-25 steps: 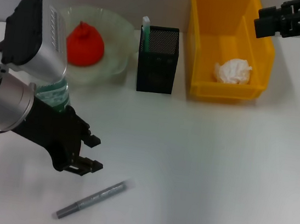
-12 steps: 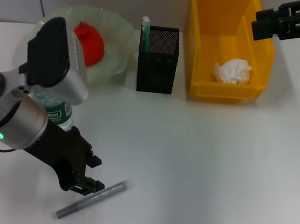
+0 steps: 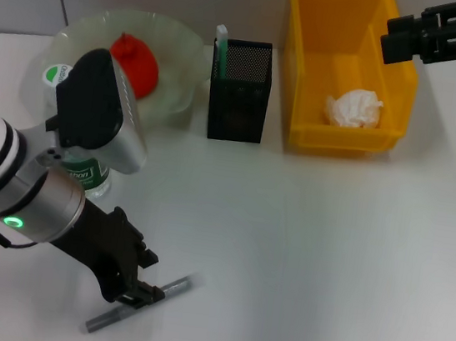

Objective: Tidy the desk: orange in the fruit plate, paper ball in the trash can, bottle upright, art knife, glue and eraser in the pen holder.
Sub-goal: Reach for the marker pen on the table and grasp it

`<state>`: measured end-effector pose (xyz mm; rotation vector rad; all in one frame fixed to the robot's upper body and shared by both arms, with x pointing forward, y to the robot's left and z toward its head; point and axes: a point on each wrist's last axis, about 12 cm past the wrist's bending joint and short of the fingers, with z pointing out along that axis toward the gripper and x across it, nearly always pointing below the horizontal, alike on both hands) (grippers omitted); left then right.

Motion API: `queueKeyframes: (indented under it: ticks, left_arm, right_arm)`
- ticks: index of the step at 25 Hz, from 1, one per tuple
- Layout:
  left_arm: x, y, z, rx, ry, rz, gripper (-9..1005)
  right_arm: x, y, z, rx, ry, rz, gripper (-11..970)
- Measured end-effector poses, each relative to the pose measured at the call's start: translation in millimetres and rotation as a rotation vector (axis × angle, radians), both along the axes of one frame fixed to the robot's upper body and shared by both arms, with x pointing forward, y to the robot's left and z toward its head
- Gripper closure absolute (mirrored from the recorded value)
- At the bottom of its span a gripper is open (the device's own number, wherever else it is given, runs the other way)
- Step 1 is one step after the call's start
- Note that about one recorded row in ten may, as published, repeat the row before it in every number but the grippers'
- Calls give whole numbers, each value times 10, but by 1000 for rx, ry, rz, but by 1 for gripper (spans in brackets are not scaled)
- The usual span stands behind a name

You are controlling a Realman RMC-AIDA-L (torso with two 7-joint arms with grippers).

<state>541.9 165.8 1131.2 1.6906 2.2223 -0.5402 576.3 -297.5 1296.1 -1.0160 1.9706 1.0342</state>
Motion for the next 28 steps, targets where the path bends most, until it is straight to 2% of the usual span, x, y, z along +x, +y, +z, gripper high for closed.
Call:
queueKeyframes:
  ticks: [14,28]
  left_arm:
    - [-33,-55,-151,35,23,-30,547]
    - [-22,-104,-208,53,-3,-40,547]
  right_arm:
    - [8,15,-1,-10,2,4,470]
    - [8,16,-1,-11,2,4,473]
